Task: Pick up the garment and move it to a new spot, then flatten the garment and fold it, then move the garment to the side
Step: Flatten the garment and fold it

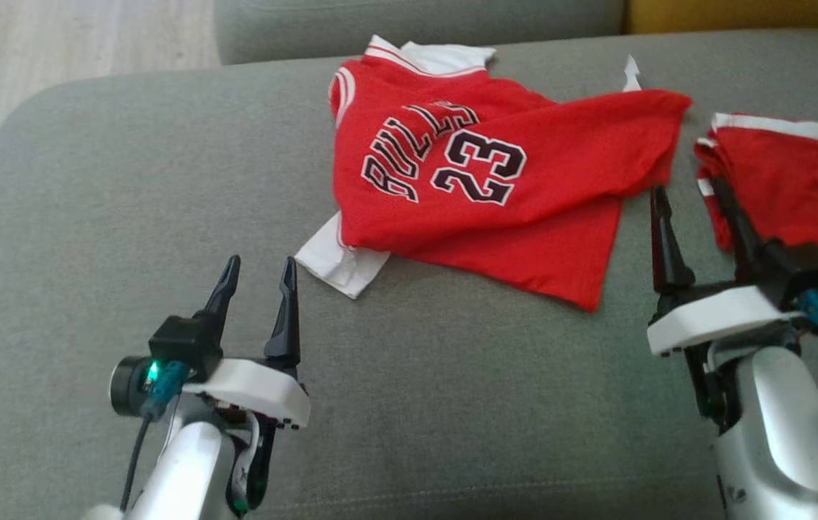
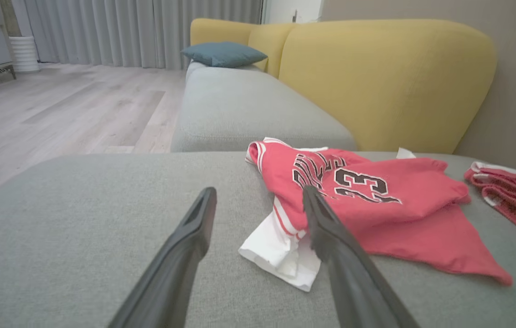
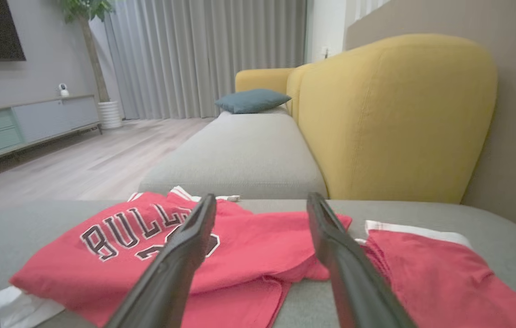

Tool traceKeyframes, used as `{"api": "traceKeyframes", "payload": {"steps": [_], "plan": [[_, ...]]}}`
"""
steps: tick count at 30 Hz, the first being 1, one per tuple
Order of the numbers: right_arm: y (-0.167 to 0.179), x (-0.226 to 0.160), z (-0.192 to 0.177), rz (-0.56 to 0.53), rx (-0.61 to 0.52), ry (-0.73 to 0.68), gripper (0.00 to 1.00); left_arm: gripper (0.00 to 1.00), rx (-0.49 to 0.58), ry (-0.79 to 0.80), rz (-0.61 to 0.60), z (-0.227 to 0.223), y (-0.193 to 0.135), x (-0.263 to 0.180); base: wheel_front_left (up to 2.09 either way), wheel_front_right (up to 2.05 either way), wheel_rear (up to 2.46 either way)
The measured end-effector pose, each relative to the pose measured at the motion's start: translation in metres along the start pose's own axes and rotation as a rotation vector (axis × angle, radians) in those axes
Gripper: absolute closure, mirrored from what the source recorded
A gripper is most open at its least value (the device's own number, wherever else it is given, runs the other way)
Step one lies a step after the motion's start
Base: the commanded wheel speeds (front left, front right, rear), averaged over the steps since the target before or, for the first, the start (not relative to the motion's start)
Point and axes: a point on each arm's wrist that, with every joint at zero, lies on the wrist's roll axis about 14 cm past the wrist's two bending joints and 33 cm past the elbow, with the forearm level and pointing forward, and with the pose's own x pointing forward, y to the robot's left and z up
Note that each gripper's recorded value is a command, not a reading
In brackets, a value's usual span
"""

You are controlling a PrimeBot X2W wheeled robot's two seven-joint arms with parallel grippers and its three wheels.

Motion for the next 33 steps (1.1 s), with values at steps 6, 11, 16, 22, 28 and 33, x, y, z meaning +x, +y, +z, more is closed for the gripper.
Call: {"api": "traceKeyframes", "payload": {"steps": [6,11,16,22,28,33], "plan": [[-0.013,-0.001,0.007,-0.035,-0.005,-0.009,0.00,0.00,0.027,0.172,-0.097,-0.040,-0.019,0.013,0.00,0.00,0.00],[-0.026,-0.003,0.003,-0.069,-0.009,0.005,0.00,0.00,0.060,0.302,-0.082,-0.073,-0.013,0.027,0.00,0.00,0.00],[-0.035,-0.006,-0.003,-0.094,-0.012,0.025,0.00,0.00,0.113,0.367,-0.031,-0.092,0.008,0.042,0.00,0.00,0.00],[-0.048,-0.011,-0.007,-0.129,-0.017,0.036,0.00,0.00,0.130,0.431,-0.066,-0.111,0.008,0.058,0.00,0.00,0.00],[-0.067,-0.012,-0.001,-0.184,-0.028,0.017,0.00,0.00,0.085,0.484,-0.128,-0.124,-0.003,0.068,0.00,0.00,0.00],[-0.080,-0.015,0.000,-0.221,-0.036,0.016,0.00,1.00,0.065,0.508,-0.179,-0.128,-0.013,0.073,0.00,0.00,0.00]]}}
